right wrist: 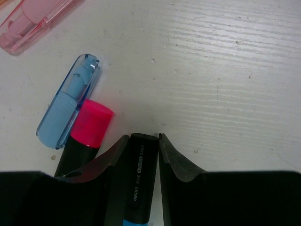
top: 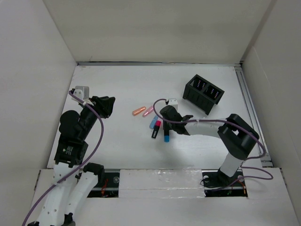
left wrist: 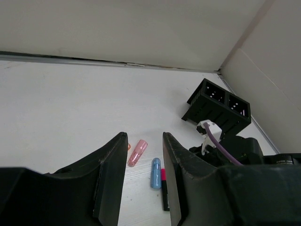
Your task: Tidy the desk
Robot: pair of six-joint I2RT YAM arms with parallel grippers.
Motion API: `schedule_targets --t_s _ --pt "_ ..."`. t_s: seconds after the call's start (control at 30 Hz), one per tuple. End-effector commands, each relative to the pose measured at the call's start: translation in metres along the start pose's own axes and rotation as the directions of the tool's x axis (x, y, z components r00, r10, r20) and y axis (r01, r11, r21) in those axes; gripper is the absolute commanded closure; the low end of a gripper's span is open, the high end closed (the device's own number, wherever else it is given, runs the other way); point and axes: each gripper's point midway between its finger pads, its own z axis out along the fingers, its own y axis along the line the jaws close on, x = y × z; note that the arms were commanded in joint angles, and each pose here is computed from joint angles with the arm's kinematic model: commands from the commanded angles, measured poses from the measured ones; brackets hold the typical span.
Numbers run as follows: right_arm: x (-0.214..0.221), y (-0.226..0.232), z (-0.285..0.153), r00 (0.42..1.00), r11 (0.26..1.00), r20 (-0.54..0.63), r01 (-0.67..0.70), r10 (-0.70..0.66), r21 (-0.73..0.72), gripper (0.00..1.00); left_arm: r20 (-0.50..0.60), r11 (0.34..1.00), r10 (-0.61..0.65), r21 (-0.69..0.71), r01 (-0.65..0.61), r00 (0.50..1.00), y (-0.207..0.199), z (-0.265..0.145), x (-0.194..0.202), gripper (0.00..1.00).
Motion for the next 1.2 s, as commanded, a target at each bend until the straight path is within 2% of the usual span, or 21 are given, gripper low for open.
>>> schedule_targets --t_s 0.0,0.23,0.37,0.5,0.63,0.67,0.77,0.83,0.9,0.97,1.0,1.07,1.1,1.13,1.17 --pt "-0.034 -0.001 -0.022 0.997 1.000 0.082 -0.014 0.015 -0.012 0.88 0.042 1.000 0.019 0.004 -0.019 0.999 -0.001 0.001 -0.010 0.68" --pt "-0.093 -0.011 -0.067 0.965 0.992 0.237 -0.093 0.110 -0.081 0.90 0.038 1.000 0.017 0.012 -0.017 0.999 -0.002 0.002 -0.008 0.68" --pt "-0.141 -0.027 -0.091 0.915 0.980 0.352 -0.176 0.199 -0.095 0.90 0.044 1.000 0.014 0.021 -0.015 0.999 -0.004 0.001 -0.010 0.68" --pt "-0.194 -0.050 -0.109 0.852 0.964 0.451 -0.241 0.265 -0.112 0.91 0.041 0.999 0.015 0.028 -0.016 0.999 -0.005 0.000 -0.009 0.68" --pt "-0.245 -0.095 -0.125 0.761 0.945 0.577 -0.320 0.296 -0.063 0.90 0.044 1.000 0.015 0.016 -0.016 0.999 -0.003 0.000 -0.010 0.68" --pt "-0.262 -0.118 -0.133 0.724 0.932 0.621 -0.361 0.300 -0.029 0.90 0.044 1.000 0.016 0.024 -0.017 0.999 -0.005 -0.001 -0.010 0.67" --pt "-0.294 -0.161 -0.138 0.663 0.901 0.693 -0.432 0.283 0.045 0.89 0.046 1.000 0.014 0.027 -0.016 0.999 -0.005 -0.001 -0.010 0.67" --pt "-0.304 -0.172 -0.134 0.667 0.898 0.690 -0.437 0.280 0.058 0.90 0.041 0.999 0.014 0.033 -0.015 0.999 -0.006 0.000 -0.009 0.67" --pt "-0.302 -0.171 -0.122 0.726 0.917 0.633 -0.395 0.269 0.062 0.90 0.040 0.999 0.014 0.029 -0.015 0.999 -0.005 0.000 -0.009 0.67" --pt "-0.292 -0.163 -0.119 0.748 0.926 0.608 -0.373 0.266 0.053 0.90 0.043 1.000 0.012 0.026 -0.014 0.999 -0.005 0.000 -0.010 0.67" --pt "-0.268 -0.153 -0.106 0.779 0.935 0.570 -0.352 0.261 0.052 0.89 0.043 1.000 0.014 0.027 -0.015 0.999 -0.005 0.000 -0.010 0.67" --pt "-0.235 -0.130 -0.094 0.801 0.950 0.536 -0.313 0.266 -0.004 0.88 0.048 0.999 0.014 0.034 -0.015 0.999 -0.007 -0.001 -0.011 0.67" --pt "-0.237 -0.129 -0.097 0.796 0.950 0.542 -0.313 0.268 -0.009 0.88 0.048 0.999 0.014 0.034 -0.015 0.999 -0.007 -0.001 -0.011 0.67" --pt "-0.190 -0.121 -0.078 0.850 0.959 0.466 -0.284 0.246 0.012 0.88 0.042 0.999 0.011 0.035 -0.013 0.999 -0.007 0.000 -0.010 0.67" --pt "-0.188 -0.113 -0.078 0.851 0.960 0.463 -0.280 0.248 0.001 0.88 0.036 0.999 0.011 0.038 -0.012 0.999 -0.007 0.001 -0.008 0.67"
